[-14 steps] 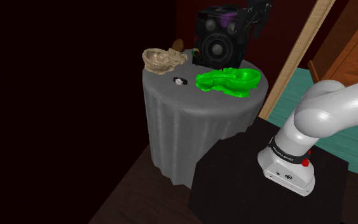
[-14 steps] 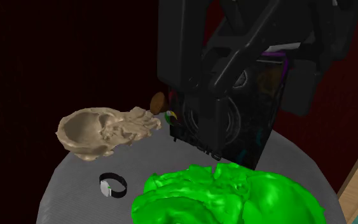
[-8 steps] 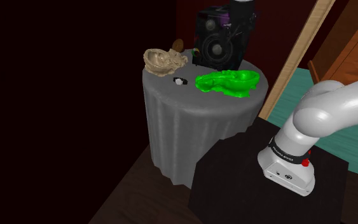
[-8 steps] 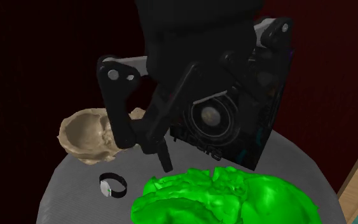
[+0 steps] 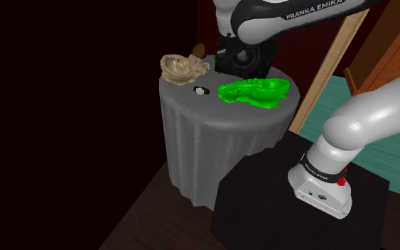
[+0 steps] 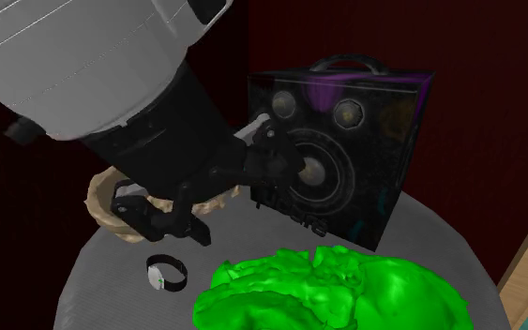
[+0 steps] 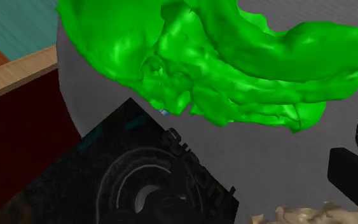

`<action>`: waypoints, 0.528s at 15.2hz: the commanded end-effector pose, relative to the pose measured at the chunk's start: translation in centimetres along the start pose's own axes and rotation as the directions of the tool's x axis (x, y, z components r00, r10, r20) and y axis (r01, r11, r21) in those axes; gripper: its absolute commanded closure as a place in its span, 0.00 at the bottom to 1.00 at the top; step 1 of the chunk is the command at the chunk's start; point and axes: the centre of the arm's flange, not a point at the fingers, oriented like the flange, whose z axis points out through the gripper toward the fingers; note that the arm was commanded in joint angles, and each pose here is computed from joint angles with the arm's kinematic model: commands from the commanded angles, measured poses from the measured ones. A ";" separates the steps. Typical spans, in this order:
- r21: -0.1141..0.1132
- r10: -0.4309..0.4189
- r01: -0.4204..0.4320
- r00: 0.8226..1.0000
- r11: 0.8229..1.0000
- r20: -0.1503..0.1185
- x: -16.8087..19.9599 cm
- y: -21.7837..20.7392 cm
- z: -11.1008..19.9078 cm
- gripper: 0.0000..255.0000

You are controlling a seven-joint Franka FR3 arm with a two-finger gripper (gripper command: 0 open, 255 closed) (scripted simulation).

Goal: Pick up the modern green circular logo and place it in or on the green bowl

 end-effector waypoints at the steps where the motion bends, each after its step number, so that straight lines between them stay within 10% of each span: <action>1: -0.073 0.047 -0.051 0.997 0.996 -0.053 1.1 -2.6 1.7 0.00; 8: -0.306 0.168 -0.238 0.956 0.922 -0.239 6.3 -9.4 8.2 0.00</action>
